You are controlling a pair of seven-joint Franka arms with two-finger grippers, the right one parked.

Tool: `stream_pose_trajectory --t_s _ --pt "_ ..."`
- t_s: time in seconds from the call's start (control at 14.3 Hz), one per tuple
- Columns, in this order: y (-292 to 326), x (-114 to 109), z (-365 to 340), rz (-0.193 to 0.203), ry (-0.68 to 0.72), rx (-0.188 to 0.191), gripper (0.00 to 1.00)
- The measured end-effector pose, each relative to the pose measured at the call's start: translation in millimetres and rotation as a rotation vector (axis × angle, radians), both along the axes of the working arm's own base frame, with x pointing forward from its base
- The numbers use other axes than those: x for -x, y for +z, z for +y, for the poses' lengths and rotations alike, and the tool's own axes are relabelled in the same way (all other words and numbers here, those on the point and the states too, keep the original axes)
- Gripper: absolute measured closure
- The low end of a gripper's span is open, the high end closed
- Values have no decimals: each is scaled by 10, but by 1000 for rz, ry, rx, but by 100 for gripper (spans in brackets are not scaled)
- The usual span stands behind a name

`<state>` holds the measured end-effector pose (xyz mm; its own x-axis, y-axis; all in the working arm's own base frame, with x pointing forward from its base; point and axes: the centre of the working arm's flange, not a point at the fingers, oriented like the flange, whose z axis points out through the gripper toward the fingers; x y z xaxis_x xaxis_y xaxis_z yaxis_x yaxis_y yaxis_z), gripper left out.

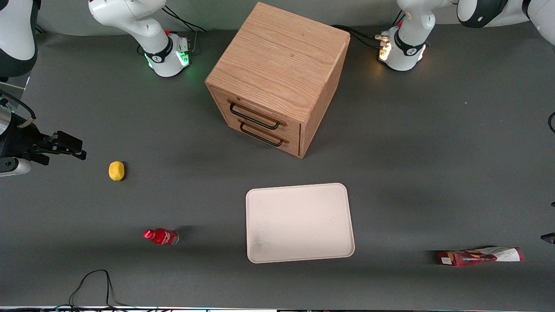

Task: Place red cookie box on tray
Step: 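Lower the open left gripper down over the red plaid cookie box, then close the left gripper on the cookie box end and grip it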

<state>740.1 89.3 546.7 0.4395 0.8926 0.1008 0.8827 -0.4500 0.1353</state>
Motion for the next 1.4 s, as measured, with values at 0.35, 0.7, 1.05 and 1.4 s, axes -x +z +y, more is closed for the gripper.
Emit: stream_pose_trajectory --t_s 0.35,0.7,1.05,1.4 --pt "-58 -36 11 -22 312 52 0" --pt "-795 -201 35 11 338 54 0" --pt "-1739 -340 135 61 419 61 0" --pt "-2358 -457 164 27 449 68 0"
